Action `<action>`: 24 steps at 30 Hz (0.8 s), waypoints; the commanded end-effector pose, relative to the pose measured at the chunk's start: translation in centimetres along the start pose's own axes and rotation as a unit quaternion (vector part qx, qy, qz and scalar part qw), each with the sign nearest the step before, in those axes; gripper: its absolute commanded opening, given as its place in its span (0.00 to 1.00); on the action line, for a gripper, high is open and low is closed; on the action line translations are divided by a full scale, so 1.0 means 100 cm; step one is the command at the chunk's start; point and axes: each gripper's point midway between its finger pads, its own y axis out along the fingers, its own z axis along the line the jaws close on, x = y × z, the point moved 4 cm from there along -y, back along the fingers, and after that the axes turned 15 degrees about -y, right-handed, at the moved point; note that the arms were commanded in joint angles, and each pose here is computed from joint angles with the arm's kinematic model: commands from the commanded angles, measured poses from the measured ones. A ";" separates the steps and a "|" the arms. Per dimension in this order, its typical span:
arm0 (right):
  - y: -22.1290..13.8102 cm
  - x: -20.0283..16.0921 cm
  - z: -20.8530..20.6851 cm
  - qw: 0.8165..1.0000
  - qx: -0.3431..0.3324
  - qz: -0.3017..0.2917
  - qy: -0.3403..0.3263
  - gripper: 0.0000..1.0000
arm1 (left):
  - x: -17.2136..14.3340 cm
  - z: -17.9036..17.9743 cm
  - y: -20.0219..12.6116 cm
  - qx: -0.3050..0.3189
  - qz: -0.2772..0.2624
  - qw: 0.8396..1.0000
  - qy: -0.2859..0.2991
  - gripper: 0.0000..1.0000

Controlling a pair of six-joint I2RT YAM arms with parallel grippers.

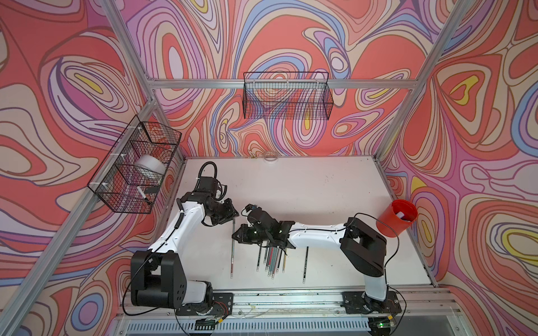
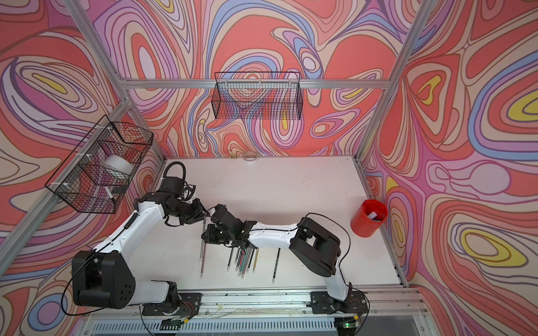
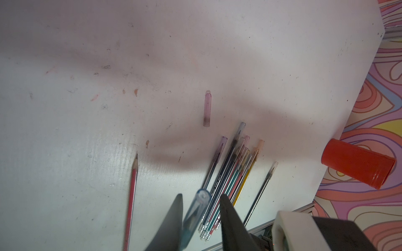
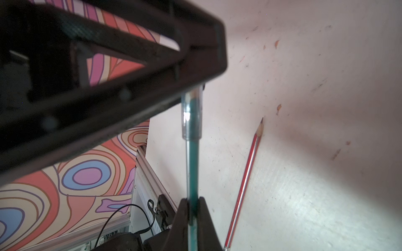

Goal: Remove the protective cover of the pencils
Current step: Remove the protective sleeve from the pencil.

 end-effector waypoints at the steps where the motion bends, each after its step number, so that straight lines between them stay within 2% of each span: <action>1: -0.001 0.002 0.004 1.000 0.005 -0.002 0.001 0.09 | -0.001 0.003 0.004 0.006 0.001 1.000 0.006 0.26; 9: 0.000 0.000 0.001 1.000 -0.001 0.000 0.004 0.10 | 0.000 0.004 0.006 0.008 0.004 1.000 0.003 0.16; 18: 0.008 -0.003 -0.004 1.000 -0.007 0.009 0.013 0.23 | 0.000 0.003 0.005 0.006 0.004 1.000 0.003 0.11; 22: 0.013 -0.005 -0.004 1.000 -0.006 0.016 0.018 0.21 | 0.000 0.003 0.006 0.008 0.004 1.000 0.002 0.10; 24: 0.013 -0.004 -0.004 1.000 -0.005 0.015 0.018 0.12 | 0.001 0.004 0.006 0.012 0.002 1.000 0.002 0.09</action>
